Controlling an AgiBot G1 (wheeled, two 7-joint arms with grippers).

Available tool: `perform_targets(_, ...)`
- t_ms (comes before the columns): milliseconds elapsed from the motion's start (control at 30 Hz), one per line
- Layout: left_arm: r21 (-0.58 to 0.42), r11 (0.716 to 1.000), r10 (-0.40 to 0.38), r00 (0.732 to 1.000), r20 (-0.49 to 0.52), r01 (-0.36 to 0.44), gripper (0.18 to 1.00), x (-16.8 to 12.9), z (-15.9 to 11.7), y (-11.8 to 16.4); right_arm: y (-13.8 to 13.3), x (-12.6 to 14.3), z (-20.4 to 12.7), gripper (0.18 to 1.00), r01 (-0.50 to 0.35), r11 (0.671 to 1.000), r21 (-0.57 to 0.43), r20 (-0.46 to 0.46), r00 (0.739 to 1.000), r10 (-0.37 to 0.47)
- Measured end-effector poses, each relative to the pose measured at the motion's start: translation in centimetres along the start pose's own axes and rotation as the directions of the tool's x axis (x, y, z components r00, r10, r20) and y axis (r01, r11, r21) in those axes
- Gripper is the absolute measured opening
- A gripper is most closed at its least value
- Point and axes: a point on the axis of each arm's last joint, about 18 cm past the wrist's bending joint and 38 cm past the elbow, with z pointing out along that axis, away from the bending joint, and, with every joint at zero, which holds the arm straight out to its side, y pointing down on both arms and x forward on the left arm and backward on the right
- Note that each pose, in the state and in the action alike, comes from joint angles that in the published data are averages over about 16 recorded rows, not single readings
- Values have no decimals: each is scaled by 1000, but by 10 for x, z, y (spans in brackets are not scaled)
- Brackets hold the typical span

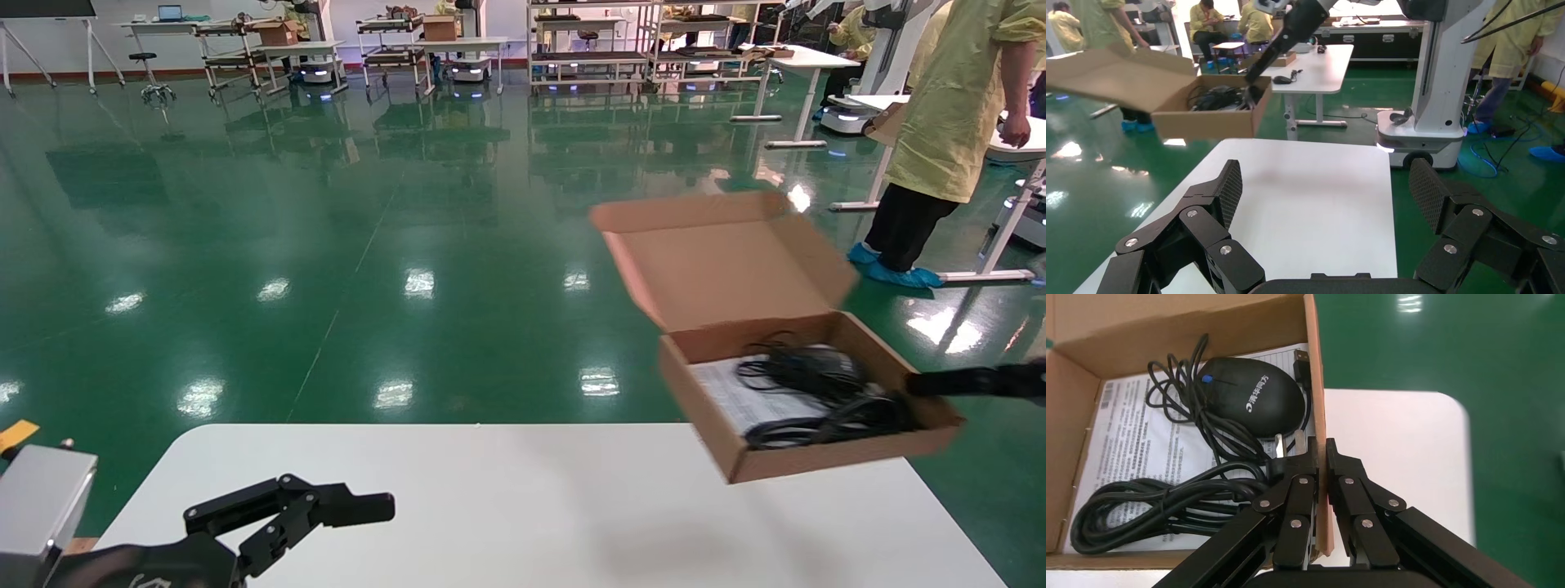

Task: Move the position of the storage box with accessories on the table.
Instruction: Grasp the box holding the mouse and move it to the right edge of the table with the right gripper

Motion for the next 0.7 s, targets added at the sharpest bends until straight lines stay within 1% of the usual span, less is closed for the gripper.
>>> perform_targets(133,0,1000,0,1000,0,0,1000,0,0,0,12,22,-12,202,-18,1000,5,-47,999,18)
perform_targets(300,0,1000,0,1000,0,0,1000,0,0,0,29,44,-19,202,-40,999,6,-92,995,40)
perform_targets(700,0,1000,0,1000,0,0,1000,0,0,0,72,78,-13,202,-80,997,-4,-166,983,78)
